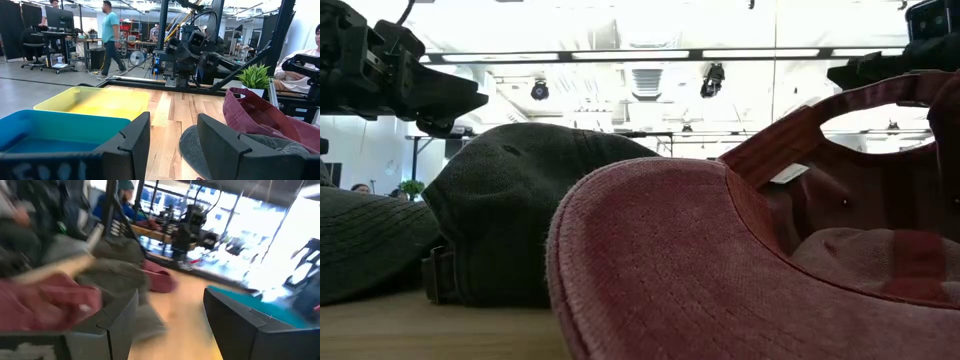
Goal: Pick & Place hat
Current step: Put the black cap into the yellow bin
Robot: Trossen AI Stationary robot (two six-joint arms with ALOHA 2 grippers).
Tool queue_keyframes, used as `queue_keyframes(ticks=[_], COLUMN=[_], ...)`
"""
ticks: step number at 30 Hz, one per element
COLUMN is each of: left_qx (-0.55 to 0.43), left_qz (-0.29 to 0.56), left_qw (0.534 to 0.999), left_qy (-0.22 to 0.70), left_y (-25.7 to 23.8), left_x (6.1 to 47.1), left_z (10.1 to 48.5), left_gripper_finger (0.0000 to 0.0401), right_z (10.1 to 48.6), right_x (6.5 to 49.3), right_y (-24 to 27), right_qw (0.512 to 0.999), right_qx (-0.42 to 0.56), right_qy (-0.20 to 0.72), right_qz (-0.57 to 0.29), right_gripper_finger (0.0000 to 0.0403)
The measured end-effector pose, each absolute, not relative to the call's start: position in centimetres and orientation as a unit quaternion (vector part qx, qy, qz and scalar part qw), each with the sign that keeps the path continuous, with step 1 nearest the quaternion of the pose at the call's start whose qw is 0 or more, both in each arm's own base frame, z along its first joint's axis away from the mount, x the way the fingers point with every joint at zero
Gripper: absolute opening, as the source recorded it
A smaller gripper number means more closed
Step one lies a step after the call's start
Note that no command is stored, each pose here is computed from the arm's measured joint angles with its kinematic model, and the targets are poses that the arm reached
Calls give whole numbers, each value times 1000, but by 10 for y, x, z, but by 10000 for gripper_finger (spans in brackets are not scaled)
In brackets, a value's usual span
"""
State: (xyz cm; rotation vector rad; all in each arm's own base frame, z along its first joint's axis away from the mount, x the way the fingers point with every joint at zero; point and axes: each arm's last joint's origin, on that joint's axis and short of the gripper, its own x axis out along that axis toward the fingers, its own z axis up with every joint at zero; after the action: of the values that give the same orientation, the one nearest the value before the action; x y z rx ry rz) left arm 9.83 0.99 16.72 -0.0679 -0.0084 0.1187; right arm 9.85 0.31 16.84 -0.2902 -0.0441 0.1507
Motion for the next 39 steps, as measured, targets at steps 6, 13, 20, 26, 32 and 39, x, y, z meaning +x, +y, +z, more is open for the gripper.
queue_keyframes(ticks=[6, 13, 20, 26, 32, 39], left_qx=[-34, -34, -34, -34, -34, -34], left_qz=[59, 59, 59, 59, 59, 59], left_qw=[998, 998, 998, 998, 998, 998], left_qy=[-4, -4, -4, -4, -4, -4], left_y=[10, 10, 10, 10, 10, 10], left_x=[98, 98, 98, 98, 98, 98], left_z=[167, 167, 167, 167, 167, 167], left_gripper_finger=[158, 158, 158, 158, 158, 158], right_z=[170, 171, 197, 218, 225, 226], right_x=[99, 99, 94, 83, 78, 78], right_y=[3, 3, 0, -6, -7, -7], right_qw=[987, 991, 978, 918, 896, 873], right_qx=[-146, -117, 134, 266, 287, 348], right_qy=[-27, -30, -156, -294, -338, -341], right_qz=[65, 66, 37, -14, -7, 17], right_gripper_finger=[224, 224, 224, 224, 224, 224])
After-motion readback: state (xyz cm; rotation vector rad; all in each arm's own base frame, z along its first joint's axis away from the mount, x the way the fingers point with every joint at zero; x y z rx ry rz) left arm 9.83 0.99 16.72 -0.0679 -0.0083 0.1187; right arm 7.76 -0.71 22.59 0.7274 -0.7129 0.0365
